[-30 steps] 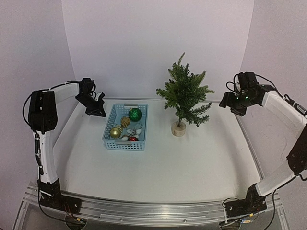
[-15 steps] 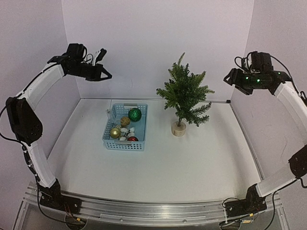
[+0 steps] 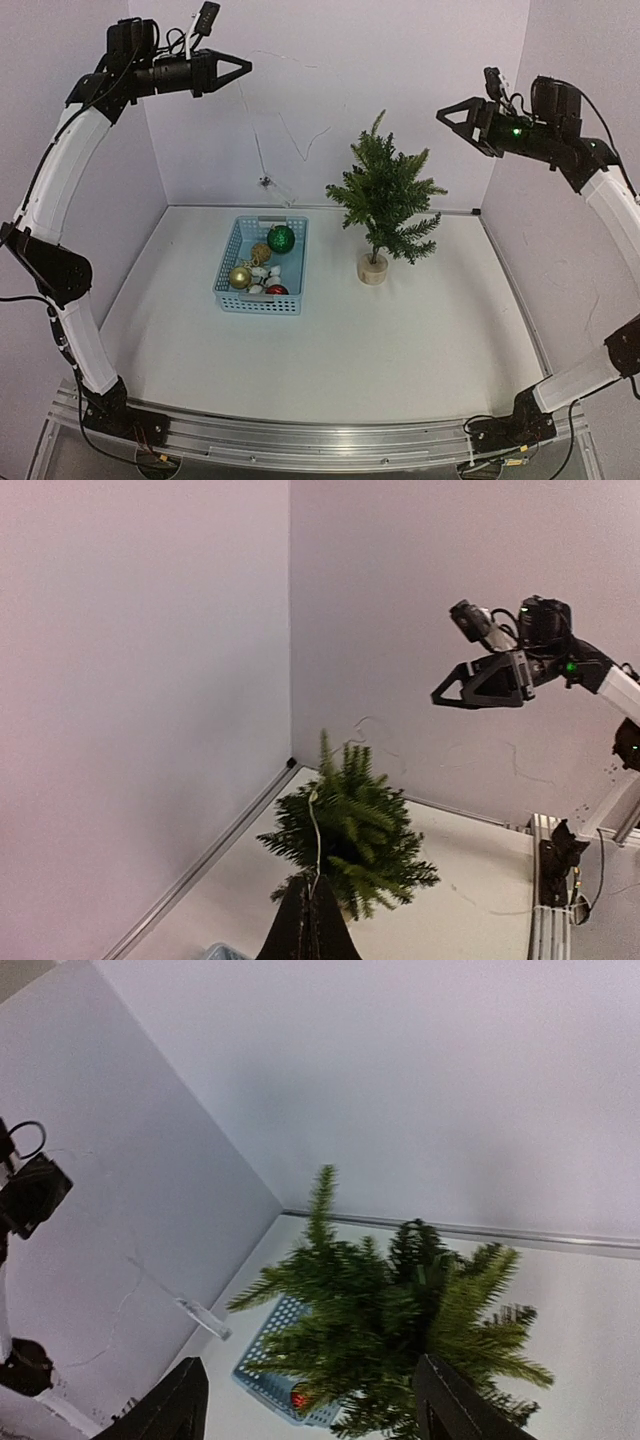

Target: Decorate the small christmas tree

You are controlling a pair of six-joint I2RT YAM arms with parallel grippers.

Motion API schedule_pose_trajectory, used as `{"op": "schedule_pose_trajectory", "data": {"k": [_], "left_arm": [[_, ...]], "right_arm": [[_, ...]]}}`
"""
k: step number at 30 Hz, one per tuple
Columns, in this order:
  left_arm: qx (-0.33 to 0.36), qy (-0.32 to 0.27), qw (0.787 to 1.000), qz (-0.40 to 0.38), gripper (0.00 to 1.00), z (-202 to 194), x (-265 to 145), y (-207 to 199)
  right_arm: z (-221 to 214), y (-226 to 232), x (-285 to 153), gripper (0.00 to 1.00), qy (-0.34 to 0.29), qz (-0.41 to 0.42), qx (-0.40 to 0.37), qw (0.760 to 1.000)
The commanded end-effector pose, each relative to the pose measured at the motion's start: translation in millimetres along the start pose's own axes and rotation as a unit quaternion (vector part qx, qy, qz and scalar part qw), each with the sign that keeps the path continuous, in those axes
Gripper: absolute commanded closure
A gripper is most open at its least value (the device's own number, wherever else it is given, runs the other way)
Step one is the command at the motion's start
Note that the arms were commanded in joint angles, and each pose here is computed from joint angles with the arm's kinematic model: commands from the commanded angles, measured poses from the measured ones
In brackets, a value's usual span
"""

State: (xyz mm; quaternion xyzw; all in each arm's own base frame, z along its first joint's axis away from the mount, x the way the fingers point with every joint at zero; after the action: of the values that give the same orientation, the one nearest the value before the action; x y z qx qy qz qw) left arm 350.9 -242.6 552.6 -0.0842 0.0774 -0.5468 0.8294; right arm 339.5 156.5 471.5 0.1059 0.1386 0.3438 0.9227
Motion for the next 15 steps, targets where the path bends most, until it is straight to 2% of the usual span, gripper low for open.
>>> {"op": "schedule_pose_trajectory", "data": {"k": [1,4,7,11,15], "left_arm": [[0.010,0.008,0.996,-0.086,1.00,-5.7,29.1,-52.2],[-0.001,0.020,0.993,-0.119,1.00,-16.0,48.4,-78.9],[-0.009,0.036,0.989,-0.141,1.00,-29.6,66.8,-98.7],[-0.024,0.056,0.984,-0.165,1.00,-45.9,82.4,-117.2],[-0.042,0.067,0.982,-0.171,1.00,-55.0,91.0,-119.3]], "right_arm": [[24.6,58.3,-6.1,0.27,-0.059,0.148,-0.054,0.986],[16.8,79.2,-3.0,0.20,-0.061,0.208,-0.053,0.975],[-3.6,96.2,6.4,0.11,-0.035,0.246,-0.039,0.968],[-36.7,97.0,6.8,0.09,-0.004,0.248,-0.024,0.968],[-64.8,90.1,-6.4,0.06,0.008,0.227,-0.024,0.974]]}}
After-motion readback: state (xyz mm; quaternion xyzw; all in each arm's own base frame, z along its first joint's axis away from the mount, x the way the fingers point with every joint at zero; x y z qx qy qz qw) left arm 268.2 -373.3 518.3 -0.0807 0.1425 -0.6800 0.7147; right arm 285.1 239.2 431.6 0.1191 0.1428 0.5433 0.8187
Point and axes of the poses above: each gripper's point midway between its finger pads, its own x axis out along the fingers, its own y axis along the line the jaws close on, z = x × y, the point moved 4 cm from there along -x, back along the fingers, and after that the axes turned 13 degrees about -x, right-handed, at the moved point
